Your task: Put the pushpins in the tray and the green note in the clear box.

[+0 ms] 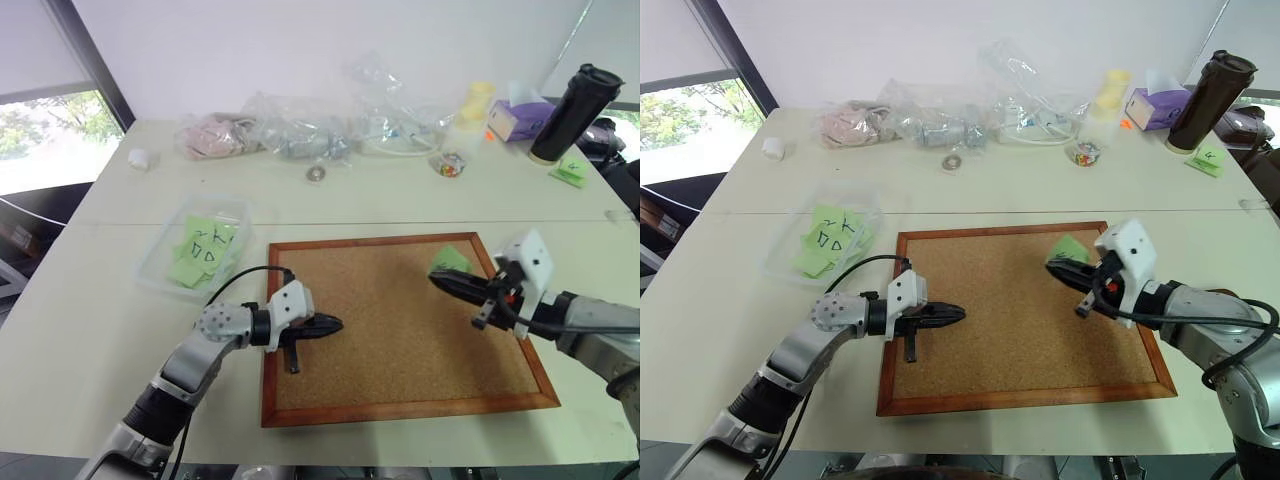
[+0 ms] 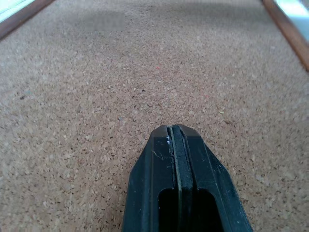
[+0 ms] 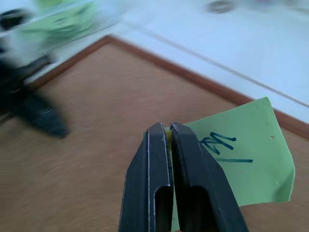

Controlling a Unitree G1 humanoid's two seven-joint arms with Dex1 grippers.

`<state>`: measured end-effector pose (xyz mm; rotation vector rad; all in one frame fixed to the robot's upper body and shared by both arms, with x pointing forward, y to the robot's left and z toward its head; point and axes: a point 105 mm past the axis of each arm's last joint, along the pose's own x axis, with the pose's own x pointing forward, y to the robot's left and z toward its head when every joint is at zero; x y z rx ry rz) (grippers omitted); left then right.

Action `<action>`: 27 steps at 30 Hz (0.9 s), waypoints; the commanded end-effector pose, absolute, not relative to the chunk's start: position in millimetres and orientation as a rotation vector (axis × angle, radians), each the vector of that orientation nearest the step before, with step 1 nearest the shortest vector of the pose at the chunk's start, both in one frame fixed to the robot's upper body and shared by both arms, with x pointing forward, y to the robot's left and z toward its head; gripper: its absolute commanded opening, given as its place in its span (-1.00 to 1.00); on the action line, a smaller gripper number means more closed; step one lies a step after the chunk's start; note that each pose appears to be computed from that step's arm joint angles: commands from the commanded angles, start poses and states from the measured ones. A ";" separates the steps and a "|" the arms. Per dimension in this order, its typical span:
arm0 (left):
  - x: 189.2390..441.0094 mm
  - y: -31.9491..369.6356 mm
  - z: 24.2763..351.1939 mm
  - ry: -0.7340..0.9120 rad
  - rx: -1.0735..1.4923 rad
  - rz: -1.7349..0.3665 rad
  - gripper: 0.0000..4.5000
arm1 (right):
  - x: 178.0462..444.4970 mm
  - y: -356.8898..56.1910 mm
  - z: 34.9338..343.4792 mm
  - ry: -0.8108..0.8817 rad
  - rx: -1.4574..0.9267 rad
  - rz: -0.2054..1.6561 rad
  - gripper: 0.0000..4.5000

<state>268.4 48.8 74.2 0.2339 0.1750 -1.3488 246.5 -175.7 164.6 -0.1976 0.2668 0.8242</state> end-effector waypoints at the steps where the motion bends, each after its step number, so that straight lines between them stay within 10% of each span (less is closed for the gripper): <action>1: 275.6 50.0 106.0 0.132 0.162 -1.351 -0.85 | 240.0 -165.2 170.0 0.245 -0.277 0.904 -0.99; 10: 280.5 33.4 162.2 0.093 -0.055 -1.416 0.99 | 237.2 -147.8 166.3 0.238 -0.428 1.044 -1.00; 27: 286.3 -4.0 156.6 0.155 -0.174 -1.426 0.99 | 234.3 -124.3 178.1 0.183 -0.674 1.232 -1.00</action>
